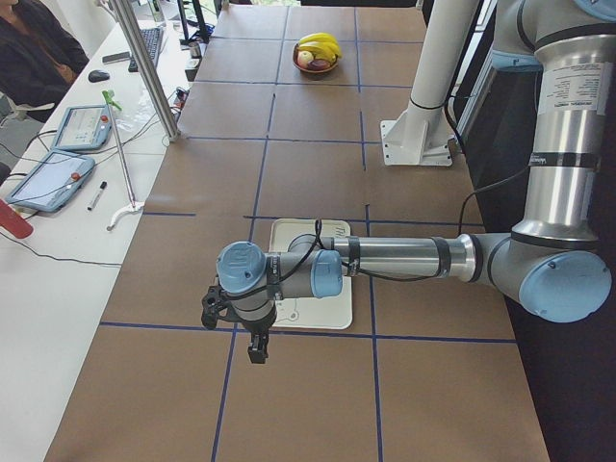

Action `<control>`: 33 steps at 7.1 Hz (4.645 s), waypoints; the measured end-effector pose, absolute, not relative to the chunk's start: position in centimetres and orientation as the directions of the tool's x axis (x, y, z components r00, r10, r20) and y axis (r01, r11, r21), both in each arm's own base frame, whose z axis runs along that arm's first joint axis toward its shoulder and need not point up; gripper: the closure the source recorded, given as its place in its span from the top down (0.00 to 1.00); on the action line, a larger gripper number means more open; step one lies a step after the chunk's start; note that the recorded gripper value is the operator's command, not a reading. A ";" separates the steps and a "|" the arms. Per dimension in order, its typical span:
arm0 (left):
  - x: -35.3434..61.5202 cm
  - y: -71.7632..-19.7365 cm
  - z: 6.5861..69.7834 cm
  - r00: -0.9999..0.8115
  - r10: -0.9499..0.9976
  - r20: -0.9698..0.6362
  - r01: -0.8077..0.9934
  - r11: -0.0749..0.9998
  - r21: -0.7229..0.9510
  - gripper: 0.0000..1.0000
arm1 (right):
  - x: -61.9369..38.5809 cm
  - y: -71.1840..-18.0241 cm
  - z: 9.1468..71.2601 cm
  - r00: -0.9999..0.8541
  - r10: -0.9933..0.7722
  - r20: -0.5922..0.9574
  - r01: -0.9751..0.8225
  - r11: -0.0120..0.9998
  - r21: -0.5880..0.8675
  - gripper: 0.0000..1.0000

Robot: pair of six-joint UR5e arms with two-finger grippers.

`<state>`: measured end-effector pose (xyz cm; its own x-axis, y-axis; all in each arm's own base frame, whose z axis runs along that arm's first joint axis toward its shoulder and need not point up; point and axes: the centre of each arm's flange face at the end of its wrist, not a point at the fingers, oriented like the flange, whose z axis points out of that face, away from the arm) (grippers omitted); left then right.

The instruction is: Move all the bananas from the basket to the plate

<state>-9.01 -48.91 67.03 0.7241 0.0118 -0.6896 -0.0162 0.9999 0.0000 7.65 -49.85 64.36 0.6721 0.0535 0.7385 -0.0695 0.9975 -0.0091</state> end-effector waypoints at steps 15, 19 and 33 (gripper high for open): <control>-6.0 -50.7 62.7 0.719 0.142 -0.681 -0.074 0.989 0.128 1.00 | 7.6 -50.2 59.9 0.670 -0.010 0.742 -0.069 0.995 0.076 1.00; -4.7 -51.4 59.6 0.712 0.208 -0.671 -0.098 0.975 0.199 1.00 | 5.3 -47.7 54.8 0.665 -0.114 0.738 -0.027 0.984 0.176 1.00; -1.6 -51.2 58.6 0.612 0.250 -0.750 -0.134 0.968 0.213 1.00 | -9.7 -36.3 54.1 0.696 -0.117 0.708 0.042 0.991 0.124 0.99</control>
